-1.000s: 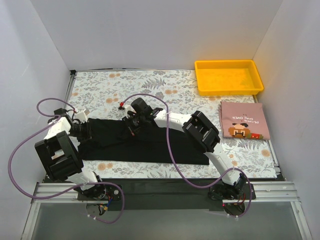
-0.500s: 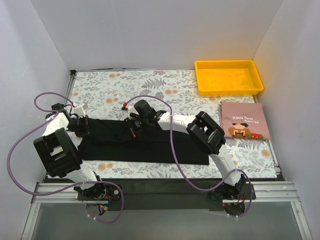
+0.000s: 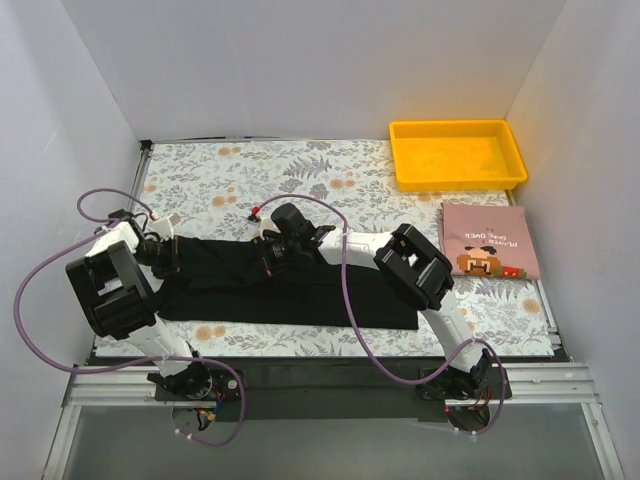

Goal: Fold and stack the t-shirts
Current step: Fold the tshirt

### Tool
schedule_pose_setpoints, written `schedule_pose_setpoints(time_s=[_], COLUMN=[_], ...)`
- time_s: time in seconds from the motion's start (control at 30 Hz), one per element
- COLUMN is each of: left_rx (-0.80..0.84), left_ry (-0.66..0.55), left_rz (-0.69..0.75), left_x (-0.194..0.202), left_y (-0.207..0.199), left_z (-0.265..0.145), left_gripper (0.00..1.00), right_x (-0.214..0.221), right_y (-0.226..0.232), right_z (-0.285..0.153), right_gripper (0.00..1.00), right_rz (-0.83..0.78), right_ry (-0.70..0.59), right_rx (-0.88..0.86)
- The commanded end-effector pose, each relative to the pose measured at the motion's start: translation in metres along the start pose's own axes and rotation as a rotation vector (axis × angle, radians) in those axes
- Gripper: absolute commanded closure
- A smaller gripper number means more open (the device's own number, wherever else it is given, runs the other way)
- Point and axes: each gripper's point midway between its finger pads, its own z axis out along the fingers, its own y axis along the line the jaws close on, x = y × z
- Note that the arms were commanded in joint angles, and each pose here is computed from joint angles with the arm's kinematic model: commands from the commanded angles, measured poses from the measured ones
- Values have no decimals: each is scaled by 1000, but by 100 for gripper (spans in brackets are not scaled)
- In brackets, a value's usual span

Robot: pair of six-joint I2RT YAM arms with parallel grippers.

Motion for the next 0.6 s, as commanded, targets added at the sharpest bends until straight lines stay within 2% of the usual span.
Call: schedule_pose_setpoints(time_s=[0.0, 0.07, 0.2, 0.33, 0.37, 0.47, 0.57], left_rx=[-59, -66, -84, -130, -167, -198, -201], left_ry=[-37, -26, -32, -133, -191, -239, -215], left_rz=[48, 42, 50, 122, 161, 219, 243], left_x=[-19, -18, -23, -42, -51, -57, -47], left_y=[13, 15, 17, 8, 4, -3, -10], left_z=[-3, 1, 0, -26, -42, -59, -65], left_gripper=[98, 95, 83, 70, 68, 64, 64], right_x=[-5, -10, -30, -52, -54, -42, -22], right_y=[-2, -4, 0, 19, 21, 16, -6], right_z=[-3, -7, -24, -56, -62, -82, -99], right_gripper=[77, 72, 61, 55, 48, 48, 49], right_rz=[-1, -2, -69, -221, -252, -381, -477], right_ry=[-22, -31, -66, -91, -93, -37, 40], right_rx=[6, 7, 8, 0, 3, 41, 142])
